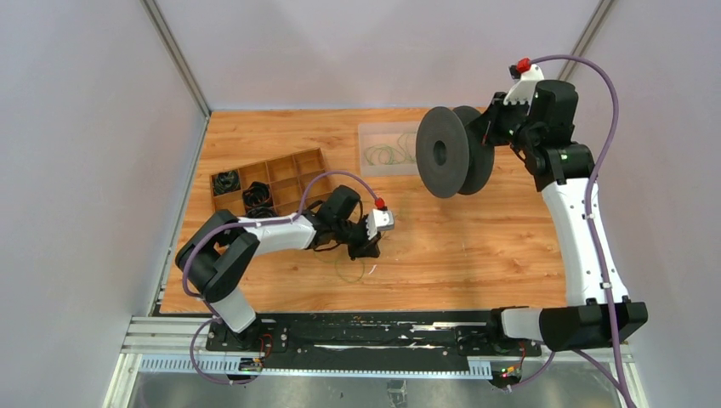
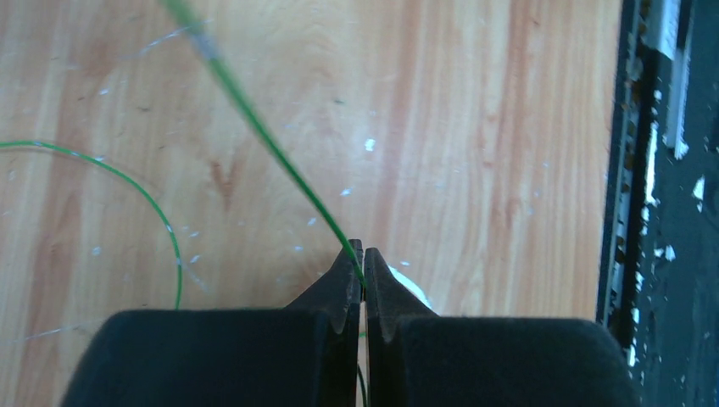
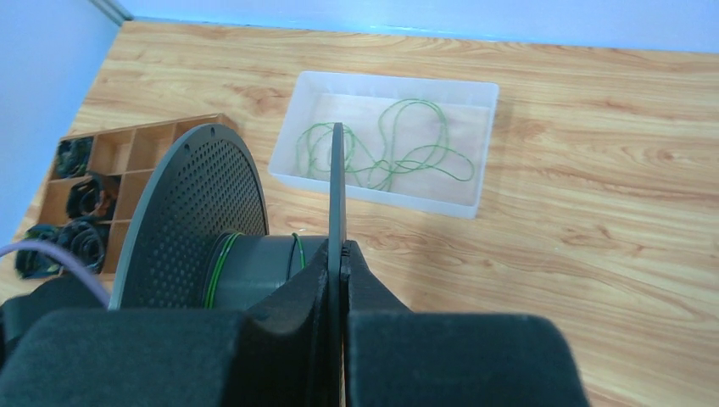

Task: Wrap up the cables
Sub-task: Wrap the cable around the cable reel.

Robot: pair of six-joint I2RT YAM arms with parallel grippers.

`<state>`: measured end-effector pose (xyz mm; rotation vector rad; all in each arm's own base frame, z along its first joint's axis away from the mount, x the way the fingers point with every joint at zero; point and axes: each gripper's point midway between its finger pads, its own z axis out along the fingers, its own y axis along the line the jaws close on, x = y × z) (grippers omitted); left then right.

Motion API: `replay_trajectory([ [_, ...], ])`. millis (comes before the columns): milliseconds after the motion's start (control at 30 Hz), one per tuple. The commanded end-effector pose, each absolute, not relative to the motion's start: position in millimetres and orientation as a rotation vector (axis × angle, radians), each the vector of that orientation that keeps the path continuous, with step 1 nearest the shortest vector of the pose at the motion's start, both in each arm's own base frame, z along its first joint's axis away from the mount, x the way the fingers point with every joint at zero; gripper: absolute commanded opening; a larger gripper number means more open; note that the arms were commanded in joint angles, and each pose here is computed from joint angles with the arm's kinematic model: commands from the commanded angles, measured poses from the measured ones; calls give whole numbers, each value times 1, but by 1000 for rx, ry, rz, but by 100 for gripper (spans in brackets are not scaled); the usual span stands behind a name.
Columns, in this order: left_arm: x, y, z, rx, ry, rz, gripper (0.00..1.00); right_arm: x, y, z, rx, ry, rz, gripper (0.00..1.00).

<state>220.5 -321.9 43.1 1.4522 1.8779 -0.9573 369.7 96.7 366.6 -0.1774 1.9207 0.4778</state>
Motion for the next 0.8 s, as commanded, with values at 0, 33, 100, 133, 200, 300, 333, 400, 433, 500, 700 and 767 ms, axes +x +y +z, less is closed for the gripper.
replay_trajectory([
  [0, 189, -309, 42, 1707, 1764, -898, 0, 385, 70, 387, -78, 1866, 346, 1],
  [33, 182, -308, 42, 1759, 1734, -888, 0, 387, 67, 386, -69, 1867, 322, 1],
  [100, 171, -305, 44, 1848, 1680, -868, 0, 391, 61, 385, -58, 1863, 285, 1],
  [133, 167, -304, 45, 1879, 1660, -861, 0, 393, 59, 384, -52, 1864, 269, 1],
  [200, 159, -302, 49, 1932, 1622, -854, 0, 397, 55, 381, -43, 1869, 242, 1],
  [300, 151, -300, 54, 1992, 1581, -833, 0, 401, 50, 379, -34, 1867, 209, 1],
  [333, 149, -299, 56, 2012, 1565, -823, 0, 403, 47, 378, -31, 1864, 194, 1],
  [400, 142, -297, 58, 2059, 1536, -801, 0, 406, 42, 377, -21, 1859, 157, 1],
  [433, 140, -296, 58, 2084, 1521, -785, 0, 407, 40, 377, -18, 1855, 145, 1],
  [500, 134, -295, 59, 2130, 1492, -759, 0, 411, 36, 377, -8, 1847, 121, 1],
  [700, 118, -287, 54, 2258, 1427, -696, 0, 418, 22, 378, 11, 1821, 28, 1],
  [767, 115, -283, 52, 2293, 1413, -674, 0, 420, 19, 377, 19, 1818, 8, 1],
])
